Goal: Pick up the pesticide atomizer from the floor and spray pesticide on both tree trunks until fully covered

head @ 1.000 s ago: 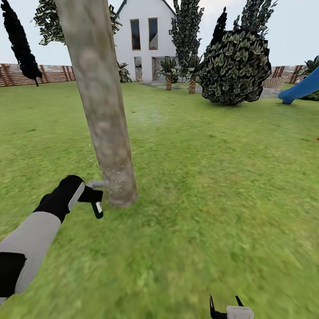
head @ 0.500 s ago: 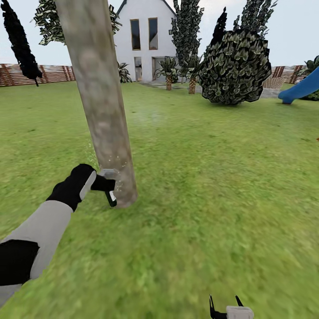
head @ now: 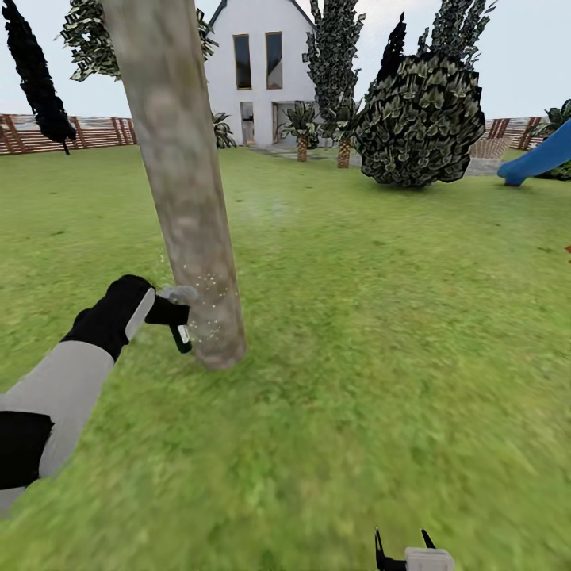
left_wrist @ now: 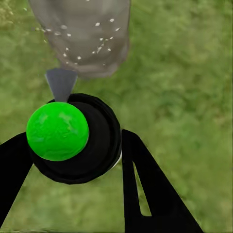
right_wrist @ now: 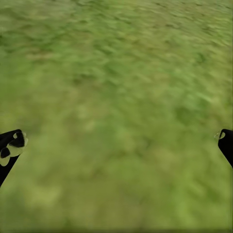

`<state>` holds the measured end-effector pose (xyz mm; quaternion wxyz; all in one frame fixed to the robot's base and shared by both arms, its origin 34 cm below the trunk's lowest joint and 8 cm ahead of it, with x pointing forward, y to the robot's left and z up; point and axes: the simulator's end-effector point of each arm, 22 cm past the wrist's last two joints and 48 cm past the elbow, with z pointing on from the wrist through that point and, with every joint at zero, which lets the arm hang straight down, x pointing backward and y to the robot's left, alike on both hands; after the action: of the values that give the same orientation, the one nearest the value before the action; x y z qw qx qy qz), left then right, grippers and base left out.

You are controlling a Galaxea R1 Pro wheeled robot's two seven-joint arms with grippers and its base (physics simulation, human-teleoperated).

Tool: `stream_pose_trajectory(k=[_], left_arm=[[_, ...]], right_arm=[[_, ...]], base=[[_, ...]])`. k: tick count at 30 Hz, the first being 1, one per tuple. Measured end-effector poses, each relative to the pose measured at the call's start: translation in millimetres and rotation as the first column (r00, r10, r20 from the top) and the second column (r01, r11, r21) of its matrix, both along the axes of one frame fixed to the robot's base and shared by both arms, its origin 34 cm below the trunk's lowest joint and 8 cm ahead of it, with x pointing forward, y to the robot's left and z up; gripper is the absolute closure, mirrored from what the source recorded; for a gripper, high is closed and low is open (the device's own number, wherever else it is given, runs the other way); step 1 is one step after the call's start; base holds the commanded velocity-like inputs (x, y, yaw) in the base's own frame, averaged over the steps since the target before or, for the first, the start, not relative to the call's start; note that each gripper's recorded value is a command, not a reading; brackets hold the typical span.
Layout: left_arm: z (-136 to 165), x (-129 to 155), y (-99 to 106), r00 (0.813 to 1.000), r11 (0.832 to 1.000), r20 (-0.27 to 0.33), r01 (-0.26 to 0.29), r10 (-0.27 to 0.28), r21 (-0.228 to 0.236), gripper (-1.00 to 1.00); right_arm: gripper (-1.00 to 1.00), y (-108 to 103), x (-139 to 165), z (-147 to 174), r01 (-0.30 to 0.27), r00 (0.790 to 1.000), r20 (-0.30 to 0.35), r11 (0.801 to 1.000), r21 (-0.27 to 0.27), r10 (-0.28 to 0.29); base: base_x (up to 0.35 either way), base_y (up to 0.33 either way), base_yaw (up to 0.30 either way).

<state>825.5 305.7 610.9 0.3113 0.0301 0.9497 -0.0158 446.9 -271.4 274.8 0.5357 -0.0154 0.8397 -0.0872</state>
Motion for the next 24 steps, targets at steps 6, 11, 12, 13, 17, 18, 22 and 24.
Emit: stream_pose_trajectory(k=[6, 11, 12, 13, 17, 18, 22, 24], left_arm=[[11, 6, -34, 0.999, 0.998, 0.020, 0.041, -0.040, -0.046, 1.00], [32, 15, -3, 0.999, 1.000, 0.048, 0.005, -0.004, -0.005, 1.00], [34, 14, 14, 0.999, 1.000, 0.049, -0.016, 0.015, 0.004, 1.00], [37, 13, 29, 0.998, 0.999, 0.052, -0.032, 0.031, 0.011, 1.00], [45, 18, 11, 0.998, 1.000, 0.068, -0.007, 0.009, -0.017, 1.00], [52, 23, -10, 0.997, 0.999, 0.078, 0.019, -0.016, -0.032, 1.00], [56, 25, -13, 0.996, 1.000, 0.084, 0.023, -0.022, -0.019, 1.00], [56, 21, 33, 0.996, 0.999, 0.080, -0.031, 0.029, 0.024, 1.00]], right_arm=[[-1.00, 0, 0, 0, 0.000, 1.000, 0.000, 1.000, 0.000, 0.000], [-1.00, 0, 0, 0, 0.000, 1.000, 0.000, 1.000, 0.000, 0.000], [-1.00, 0, 0, 0, 0.000, 1.000, 0.000, 1.000, 0.000, 0.000], [-1.00, 0, 0, 0, 0.000, 1.000, 0.000, 1.000, 0.000, 0.000], [-1.00, 0, 0, 0, 0.000, 1.000, 0.000, 1.000, 0.000, 0.000], [-1.00, 0, 0, 0, 0.000, 1.000, 0.000, 1.000, 0.000, 0.000], [-1.00, 0, 0, 0, 0.000, 1.000, 0.000, 1.000, 0.000, 0.000], [-1.00, 0, 0, 0, 0.000, 1.000, 0.000, 1.000, 0.000, 0.000]], base=[[0.000, 0.000, 0.000], [0.000, 0.000, 0.000], [0.000, 0.000, 0.000], [0.000, 0.000, 0.000], [0.000, 0.000, 0.000], [0.000, 0.000, 0.000], [0.000, 0.000, 0.000], [0.000, 0.000, 0.000]])
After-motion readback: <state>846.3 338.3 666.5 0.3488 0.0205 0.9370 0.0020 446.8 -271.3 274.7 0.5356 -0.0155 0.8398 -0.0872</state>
